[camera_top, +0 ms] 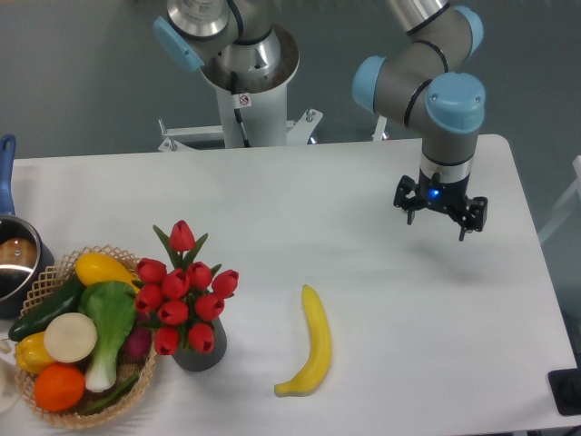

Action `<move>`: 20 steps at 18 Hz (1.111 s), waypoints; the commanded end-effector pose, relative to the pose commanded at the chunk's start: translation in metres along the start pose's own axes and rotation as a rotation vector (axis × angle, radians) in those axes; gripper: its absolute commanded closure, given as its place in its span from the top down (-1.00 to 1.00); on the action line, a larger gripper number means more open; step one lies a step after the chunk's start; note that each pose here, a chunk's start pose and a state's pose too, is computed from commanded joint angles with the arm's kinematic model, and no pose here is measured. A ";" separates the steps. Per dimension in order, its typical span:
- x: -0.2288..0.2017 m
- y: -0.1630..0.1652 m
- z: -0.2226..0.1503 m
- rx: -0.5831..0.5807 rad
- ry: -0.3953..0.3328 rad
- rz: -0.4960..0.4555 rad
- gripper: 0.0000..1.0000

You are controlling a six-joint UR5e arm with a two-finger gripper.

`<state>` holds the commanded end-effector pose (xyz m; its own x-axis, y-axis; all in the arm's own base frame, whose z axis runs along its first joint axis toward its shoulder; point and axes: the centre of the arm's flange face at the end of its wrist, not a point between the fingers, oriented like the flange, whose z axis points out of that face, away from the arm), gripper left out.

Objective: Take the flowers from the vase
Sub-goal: 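Move the open gripper toward the red tulips in the grey vase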

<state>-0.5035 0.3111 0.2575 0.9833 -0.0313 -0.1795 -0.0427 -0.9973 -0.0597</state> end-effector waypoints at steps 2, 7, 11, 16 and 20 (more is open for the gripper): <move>0.001 0.002 0.003 -0.063 -0.014 0.009 1.00; 0.018 -0.015 0.007 -0.047 0.003 0.044 1.00; 0.061 -0.039 -0.012 0.146 0.034 0.046 1.00; 0.090 -0.059 -0.051 0.438 0.104 0.038 1.00; 0.110 -0.087 -0.072 0.509 0.121 0.045 1.00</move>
<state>-0.3790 0.3895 0.3136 0.9906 -0.1112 -0.0796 -0.1366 -0.8370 -0.5299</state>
